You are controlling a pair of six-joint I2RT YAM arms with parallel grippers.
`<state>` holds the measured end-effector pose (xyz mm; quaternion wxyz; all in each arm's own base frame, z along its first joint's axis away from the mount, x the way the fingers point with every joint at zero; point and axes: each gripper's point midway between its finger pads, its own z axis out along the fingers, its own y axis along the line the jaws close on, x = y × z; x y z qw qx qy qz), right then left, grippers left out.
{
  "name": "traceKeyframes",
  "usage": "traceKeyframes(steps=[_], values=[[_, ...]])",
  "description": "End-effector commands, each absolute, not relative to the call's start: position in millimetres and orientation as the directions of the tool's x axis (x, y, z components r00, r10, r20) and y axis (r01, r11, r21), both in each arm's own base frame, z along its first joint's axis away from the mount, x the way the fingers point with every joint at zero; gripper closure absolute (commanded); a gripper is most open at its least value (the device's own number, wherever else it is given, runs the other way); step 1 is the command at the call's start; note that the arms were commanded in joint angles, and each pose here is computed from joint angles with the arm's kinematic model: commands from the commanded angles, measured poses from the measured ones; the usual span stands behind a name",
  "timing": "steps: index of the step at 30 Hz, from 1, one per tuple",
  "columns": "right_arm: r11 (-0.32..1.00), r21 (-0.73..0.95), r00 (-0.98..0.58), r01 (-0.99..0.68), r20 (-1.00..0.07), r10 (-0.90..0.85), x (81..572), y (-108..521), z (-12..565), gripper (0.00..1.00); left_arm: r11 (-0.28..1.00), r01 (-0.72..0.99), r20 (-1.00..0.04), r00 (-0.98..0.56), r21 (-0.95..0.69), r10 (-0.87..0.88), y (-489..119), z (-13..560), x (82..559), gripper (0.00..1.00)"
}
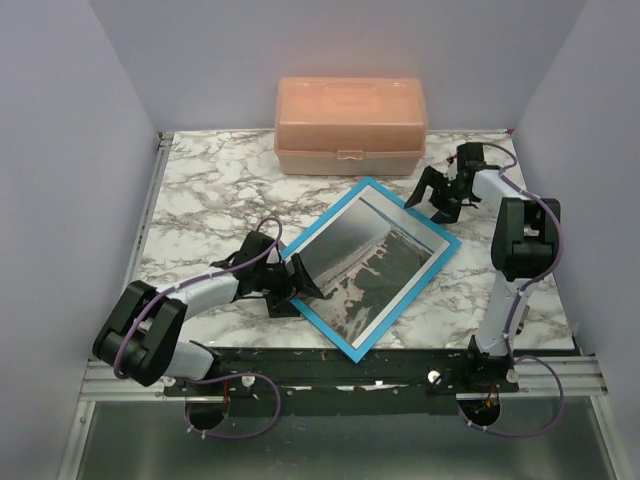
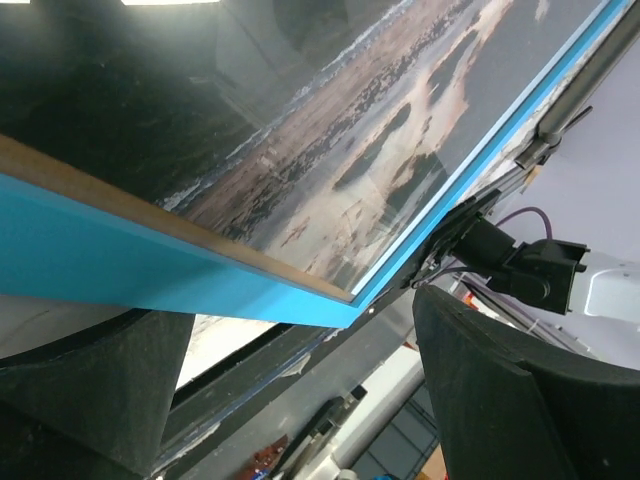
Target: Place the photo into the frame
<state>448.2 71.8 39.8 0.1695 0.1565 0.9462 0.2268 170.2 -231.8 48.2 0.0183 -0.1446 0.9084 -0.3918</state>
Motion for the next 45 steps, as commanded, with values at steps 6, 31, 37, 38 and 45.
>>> traceKeyframes(steps=[6, 31, 37, 38, 45], values=[[0.814, 0.517, -0.931, 0.267, -0.081, 0.357, 367, 87, 26, 0.00, 0.687, -0.226, 0.016, -0.955, -0.690, -0.297, -224, 44, 214, 0.10], [0.784, 0.528, -0.925, 0.327, 0.011, 0.379, 240, 97, 44, 0.00, 0.771, -0.051, -0.072, -0.989, -0.635, -0.125, -232, 79, 330, 0.11], [0.807, 0.495, -0.929, 0.323, 0.000, 0.371, 236, 91, 41, 0.00, 0.783, -0.058, -0.058, -0.991, -0.619, -0.120, -228, 72, 325, 0.11], [0.805, 0.498, -0.927, 0.323, -0.005, 0.375, 239, 91, 42, 0.00, 0.788, -0.060, -0.057, -0.991, -0.613, -0.120, -226, 70, 323, 0.11], [0.815, 0.495, -0.919, 0.301, -0.076, 0.386, 272, 86, 52, 0.00, 0.799, -0.084, -0.056, -0.988, -0.595, -0.145, -218, 67, 310, 0.11]])
